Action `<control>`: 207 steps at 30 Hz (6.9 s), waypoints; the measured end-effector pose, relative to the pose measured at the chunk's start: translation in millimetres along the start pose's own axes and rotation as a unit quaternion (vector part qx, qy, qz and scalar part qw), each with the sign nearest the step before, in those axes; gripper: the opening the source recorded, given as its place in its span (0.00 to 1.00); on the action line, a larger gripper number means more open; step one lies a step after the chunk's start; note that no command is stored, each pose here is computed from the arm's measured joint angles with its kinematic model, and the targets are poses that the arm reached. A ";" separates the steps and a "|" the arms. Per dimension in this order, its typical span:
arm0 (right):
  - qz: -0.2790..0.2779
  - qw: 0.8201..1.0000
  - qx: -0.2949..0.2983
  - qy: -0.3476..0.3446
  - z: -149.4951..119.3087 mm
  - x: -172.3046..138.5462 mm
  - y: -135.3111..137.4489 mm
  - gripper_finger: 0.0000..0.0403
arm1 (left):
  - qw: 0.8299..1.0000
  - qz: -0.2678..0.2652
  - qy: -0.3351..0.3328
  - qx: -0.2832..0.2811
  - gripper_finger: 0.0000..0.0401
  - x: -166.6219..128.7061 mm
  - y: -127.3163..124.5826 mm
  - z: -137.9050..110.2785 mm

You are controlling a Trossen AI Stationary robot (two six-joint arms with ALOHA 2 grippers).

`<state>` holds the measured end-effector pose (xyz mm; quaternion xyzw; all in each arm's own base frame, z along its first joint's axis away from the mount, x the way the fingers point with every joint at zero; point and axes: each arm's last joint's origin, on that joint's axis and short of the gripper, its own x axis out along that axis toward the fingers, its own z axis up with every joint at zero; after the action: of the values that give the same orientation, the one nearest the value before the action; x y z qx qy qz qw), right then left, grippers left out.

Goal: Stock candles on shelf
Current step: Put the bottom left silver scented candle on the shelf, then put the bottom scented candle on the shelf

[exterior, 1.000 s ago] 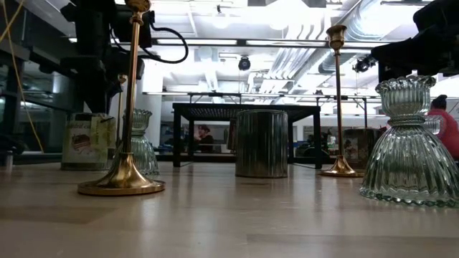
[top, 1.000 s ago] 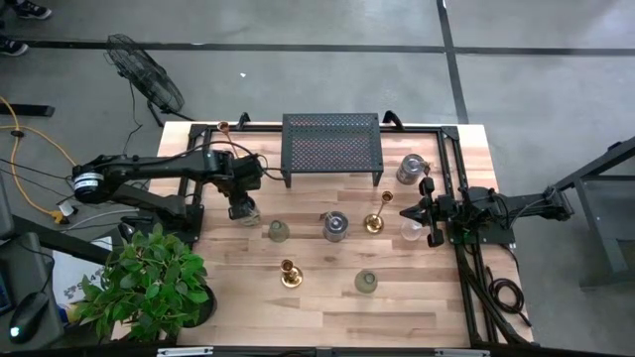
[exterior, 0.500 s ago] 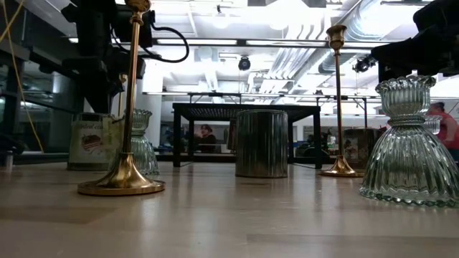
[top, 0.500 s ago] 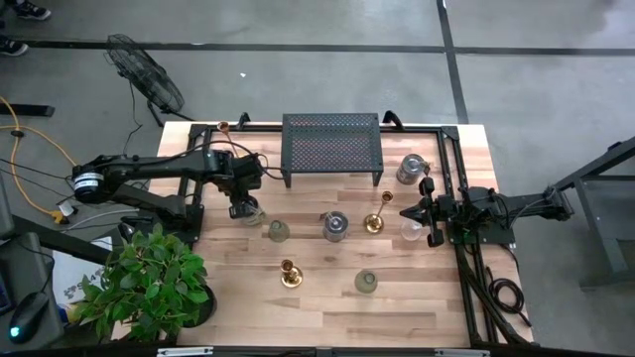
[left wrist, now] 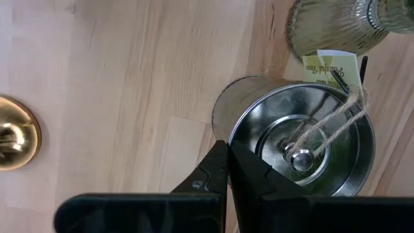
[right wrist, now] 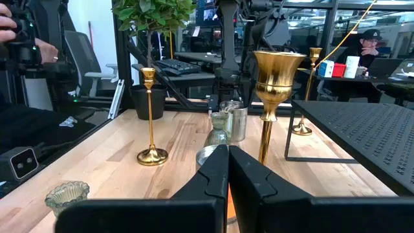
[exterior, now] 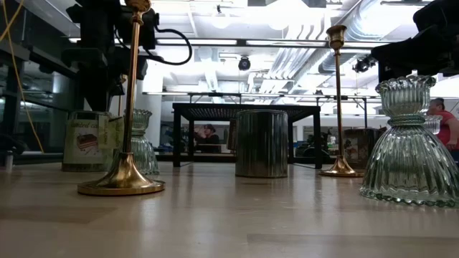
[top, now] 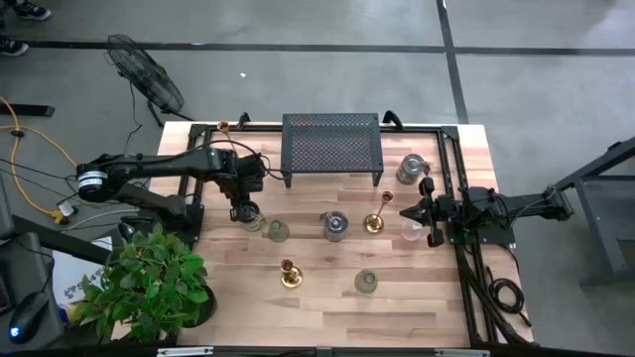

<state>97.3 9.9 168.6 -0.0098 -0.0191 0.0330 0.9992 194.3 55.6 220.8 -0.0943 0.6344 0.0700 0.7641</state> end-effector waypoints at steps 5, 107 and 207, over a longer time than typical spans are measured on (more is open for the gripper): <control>0.000 1.000 0.000 0.000 0.1 0.0 0.0 0.01 | 1.000 0.007 0.007 -0.002 0.00 -5.7 0.0 0.9; 0.000 1.000 0.000 0.001 -0.1 0.1 0.0 0.01 | 0.976 0.166 -0.128 -0.057 0.00 -136.7 155.5 183.3; 0.000 1.000 0.000 0.001 -0.2 0.1 0.0 0.01 | 0.959 0.214 -0.183 -0.031 0.45 -199.0 92.0 156.3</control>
<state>97.4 9.9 168.4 -0.0100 -0.0180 0.0330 0.9992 286.0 184.0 439.0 0.0348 0.4866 0.2676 0.8309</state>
